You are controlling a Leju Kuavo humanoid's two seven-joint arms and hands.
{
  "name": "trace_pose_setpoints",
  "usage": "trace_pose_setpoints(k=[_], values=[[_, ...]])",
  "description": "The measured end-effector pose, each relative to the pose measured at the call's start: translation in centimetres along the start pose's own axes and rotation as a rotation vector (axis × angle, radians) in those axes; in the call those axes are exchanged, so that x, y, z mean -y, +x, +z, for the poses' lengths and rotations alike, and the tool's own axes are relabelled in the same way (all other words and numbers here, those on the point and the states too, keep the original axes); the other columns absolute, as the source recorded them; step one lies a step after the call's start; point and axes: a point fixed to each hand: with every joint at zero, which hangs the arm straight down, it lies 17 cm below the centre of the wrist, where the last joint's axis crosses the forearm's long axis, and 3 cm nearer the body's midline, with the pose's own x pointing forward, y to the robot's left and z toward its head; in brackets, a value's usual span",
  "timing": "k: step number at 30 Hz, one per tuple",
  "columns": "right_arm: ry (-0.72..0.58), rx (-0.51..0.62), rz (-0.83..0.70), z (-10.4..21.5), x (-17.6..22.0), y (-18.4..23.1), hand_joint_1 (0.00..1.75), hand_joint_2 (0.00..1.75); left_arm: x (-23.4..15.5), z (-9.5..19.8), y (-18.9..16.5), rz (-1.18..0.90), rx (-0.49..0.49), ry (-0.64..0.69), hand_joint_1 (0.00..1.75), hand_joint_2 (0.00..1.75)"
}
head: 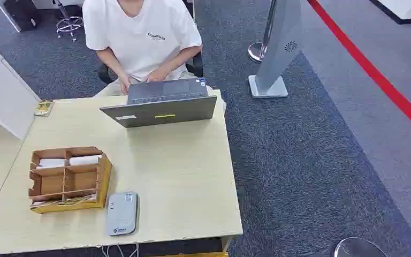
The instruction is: Pass the card to the sensor for recognition and then transmit it.
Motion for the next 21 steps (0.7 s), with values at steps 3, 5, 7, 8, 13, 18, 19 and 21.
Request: trace_pose_setpoints(k=[3,5,7,8,13,18,19,21], values=[[0.0,0.0,-0.001,0.0,0.0,0.0,0.0,1.75,0.1,0.1,0.5,0.007,0.013,0.0,0.0,1.75],[0.0,0.0,-0.001,0.0,0.0,0.0,0.0,1.75,0.2,0.1,0.7,0.01,0.019,0.0,0.0,1.75],[0.0,0.0,-0.001,0.0,0.0,0.0,0.0,1.75,0.2,0.1,0.8,0.013,0.023,0.002,0.0,1.75],[-0.001,0.0,-0.002,0.0,0.0,0.0,0.0,1.75,0.2,0.1,1.1,0.016,0.034,0.005,0.0,1.75],[-0.01,-0.009,-0.009,0.0,0.2,-0.2,0.0,1.75,0.0,0.4,5.9,0.1,0.176,0.025,0.0,1.75],[-0.017,-0.011,-0.004,0.0,0.3,-0.2,0.0,1.75,1.0,2.3,17.5,0.164,0.523,0.036,0.0,1.75],[-0.016,-0.011,-0.001,0.0,0.3,-0.2,0.0,1.75,1.7,3.3,20.1,0.18,0.605,0.028,0.0,1.75],[-0.017,-0.01,0.009,0.0,0.3,-0.2,0.0,1.75,2.9,5.3,24.6,0.18,0.745,0.022,0.0,1.75]])
